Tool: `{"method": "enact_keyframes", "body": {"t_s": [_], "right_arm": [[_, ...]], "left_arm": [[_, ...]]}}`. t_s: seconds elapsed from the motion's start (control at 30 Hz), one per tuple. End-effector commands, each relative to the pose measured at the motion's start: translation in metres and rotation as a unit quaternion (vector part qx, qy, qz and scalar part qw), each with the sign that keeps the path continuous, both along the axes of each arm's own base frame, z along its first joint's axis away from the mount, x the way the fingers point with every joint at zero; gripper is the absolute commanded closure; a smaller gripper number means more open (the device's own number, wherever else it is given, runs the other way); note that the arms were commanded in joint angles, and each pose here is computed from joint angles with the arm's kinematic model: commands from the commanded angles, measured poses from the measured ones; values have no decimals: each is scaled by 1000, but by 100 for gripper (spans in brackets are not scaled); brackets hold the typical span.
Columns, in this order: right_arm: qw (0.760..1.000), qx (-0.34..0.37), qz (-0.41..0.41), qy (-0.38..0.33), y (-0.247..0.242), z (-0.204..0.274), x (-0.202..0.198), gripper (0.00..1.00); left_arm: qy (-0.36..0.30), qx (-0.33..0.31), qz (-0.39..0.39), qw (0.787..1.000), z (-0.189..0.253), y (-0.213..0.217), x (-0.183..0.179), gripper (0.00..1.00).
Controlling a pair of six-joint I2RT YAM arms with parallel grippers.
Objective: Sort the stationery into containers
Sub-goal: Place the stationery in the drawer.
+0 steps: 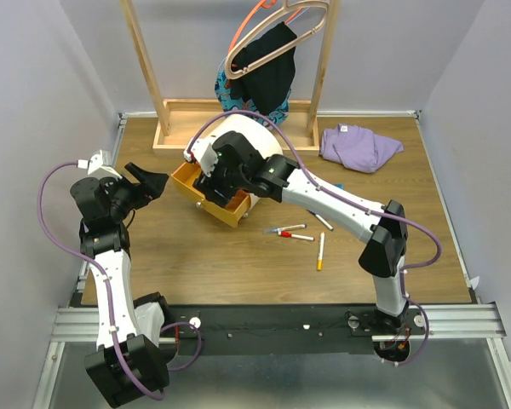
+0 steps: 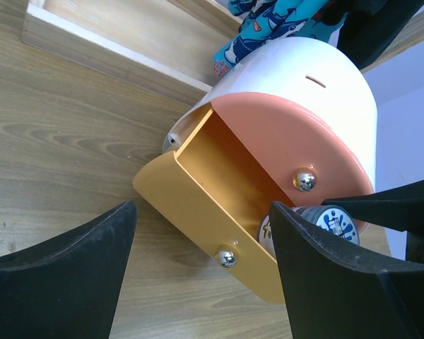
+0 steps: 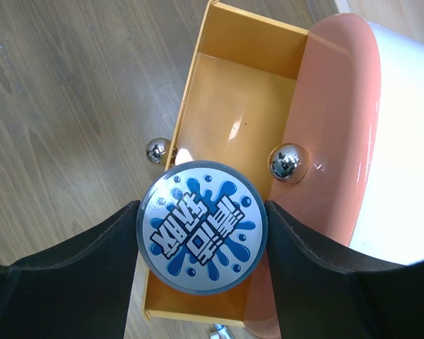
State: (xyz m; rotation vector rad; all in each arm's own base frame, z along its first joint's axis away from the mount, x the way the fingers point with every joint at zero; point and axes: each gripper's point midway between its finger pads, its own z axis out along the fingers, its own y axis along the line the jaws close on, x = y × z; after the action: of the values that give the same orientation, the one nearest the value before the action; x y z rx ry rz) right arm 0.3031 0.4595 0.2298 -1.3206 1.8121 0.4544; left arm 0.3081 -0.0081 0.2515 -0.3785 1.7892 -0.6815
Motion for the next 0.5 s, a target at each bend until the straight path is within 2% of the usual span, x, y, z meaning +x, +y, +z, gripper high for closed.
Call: {"method": "enact_keyframes", "body": {"t_s": [0.0, 0.07, 0.17, 0.47], "right_arm": [[998, -44, -36, 38, -19, -41, 2, 41], [997, -41, -40, 42, -19, -41, 2, 39], [997, -37, -58, 34, -19, -37, 7, 31], [998, -8, -58, 2, -10, -5, 18, 22]], "left_arm": [[-16, -2, -9, 1000, 6, -2, -1, 16], [-17, -3, -10, 1000, 7, -2, -1, 16], [-17, -4, -9, 1000, 7, -2, -1, 16], [-21, -6, -12, 1000, 9, -3, 0, 16]]}}
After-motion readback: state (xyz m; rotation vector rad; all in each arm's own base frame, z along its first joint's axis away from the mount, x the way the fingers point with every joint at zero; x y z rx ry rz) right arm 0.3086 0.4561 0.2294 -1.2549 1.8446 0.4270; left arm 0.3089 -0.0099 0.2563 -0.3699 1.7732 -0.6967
